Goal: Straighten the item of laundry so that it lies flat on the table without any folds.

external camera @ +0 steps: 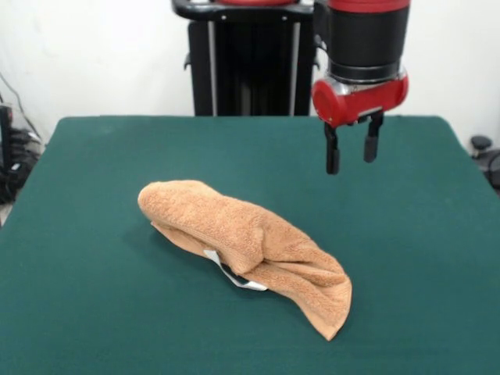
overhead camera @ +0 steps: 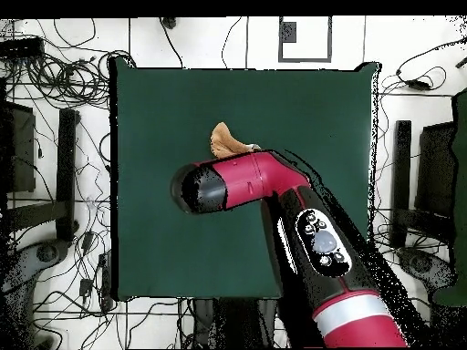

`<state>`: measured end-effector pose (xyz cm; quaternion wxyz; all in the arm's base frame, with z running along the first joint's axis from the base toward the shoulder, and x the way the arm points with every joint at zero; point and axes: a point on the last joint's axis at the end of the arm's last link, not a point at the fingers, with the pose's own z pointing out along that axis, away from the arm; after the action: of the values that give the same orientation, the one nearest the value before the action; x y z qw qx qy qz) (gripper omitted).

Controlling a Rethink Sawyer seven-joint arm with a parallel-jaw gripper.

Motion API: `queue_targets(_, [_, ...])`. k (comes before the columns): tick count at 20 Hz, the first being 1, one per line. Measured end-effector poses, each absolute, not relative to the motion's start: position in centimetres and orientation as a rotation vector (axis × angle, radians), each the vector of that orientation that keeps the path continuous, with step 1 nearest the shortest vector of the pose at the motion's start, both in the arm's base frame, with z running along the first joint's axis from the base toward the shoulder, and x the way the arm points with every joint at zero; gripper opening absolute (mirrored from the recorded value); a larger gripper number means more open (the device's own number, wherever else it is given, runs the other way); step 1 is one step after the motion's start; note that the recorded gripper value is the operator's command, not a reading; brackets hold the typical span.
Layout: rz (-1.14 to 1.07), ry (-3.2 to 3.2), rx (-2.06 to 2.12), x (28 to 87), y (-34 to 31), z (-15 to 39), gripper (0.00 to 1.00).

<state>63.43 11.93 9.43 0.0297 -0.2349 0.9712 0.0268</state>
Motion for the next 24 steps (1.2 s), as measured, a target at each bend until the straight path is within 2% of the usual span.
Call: queue_targets(24, [0.082, 3.013, -0.574, 68.7, 5.4, 8.3, 1.00])
